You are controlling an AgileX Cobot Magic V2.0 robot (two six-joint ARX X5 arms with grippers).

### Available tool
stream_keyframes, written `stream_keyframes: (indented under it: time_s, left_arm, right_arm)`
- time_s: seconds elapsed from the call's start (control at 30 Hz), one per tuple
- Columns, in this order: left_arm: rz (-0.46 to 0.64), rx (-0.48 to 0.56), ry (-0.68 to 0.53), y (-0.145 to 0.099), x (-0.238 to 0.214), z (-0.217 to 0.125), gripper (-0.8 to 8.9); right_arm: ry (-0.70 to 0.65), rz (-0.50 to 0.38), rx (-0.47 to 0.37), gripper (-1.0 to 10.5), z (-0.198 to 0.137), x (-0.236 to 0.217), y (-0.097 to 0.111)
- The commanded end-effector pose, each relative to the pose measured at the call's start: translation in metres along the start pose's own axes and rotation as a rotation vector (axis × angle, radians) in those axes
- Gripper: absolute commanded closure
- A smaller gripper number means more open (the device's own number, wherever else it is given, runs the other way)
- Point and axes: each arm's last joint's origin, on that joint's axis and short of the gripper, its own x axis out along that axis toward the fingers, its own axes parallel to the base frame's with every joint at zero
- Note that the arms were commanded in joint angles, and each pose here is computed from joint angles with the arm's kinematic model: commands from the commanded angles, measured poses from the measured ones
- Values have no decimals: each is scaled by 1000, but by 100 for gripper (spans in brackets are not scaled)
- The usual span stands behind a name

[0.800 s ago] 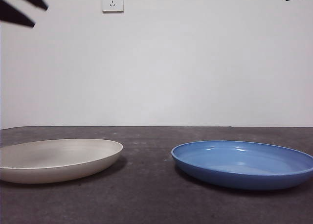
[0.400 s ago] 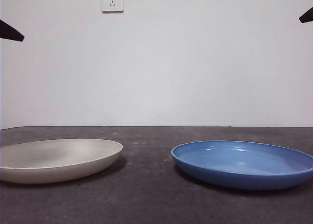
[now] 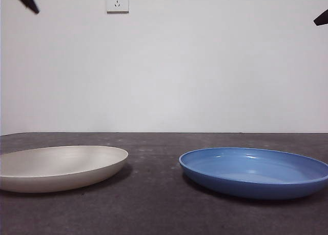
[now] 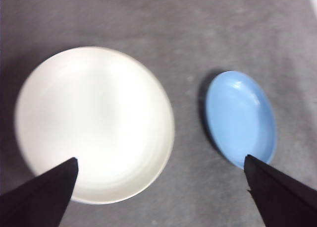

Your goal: Pick up the white plate, put it on the blue plate, put it on desk

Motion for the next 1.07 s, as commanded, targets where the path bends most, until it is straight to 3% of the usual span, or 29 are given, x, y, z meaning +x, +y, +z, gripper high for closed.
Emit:
stream_keyframes:
  time_s: [0.03,0.37,0.57,0.9,1.07]
  left_arm:
    - [33,3,58,11,7,17,160]
    - [87,-116,277,72,73,42,160]
    - [94,-150,321,103,110,44,192]
    - [79,-170,343,120,134,42,203]
    - [51,-189,351,125,142,40,273]
  right_arm:
    - [-9,11,-18,295,4,-1,3]
    - [0,24,-25,295,4,0,5]
    - [1,26,-26,295,4,0,5]
    - [1,25,-28,295,4,0,5]
    - [-1,14,-38,295,4,0,5]
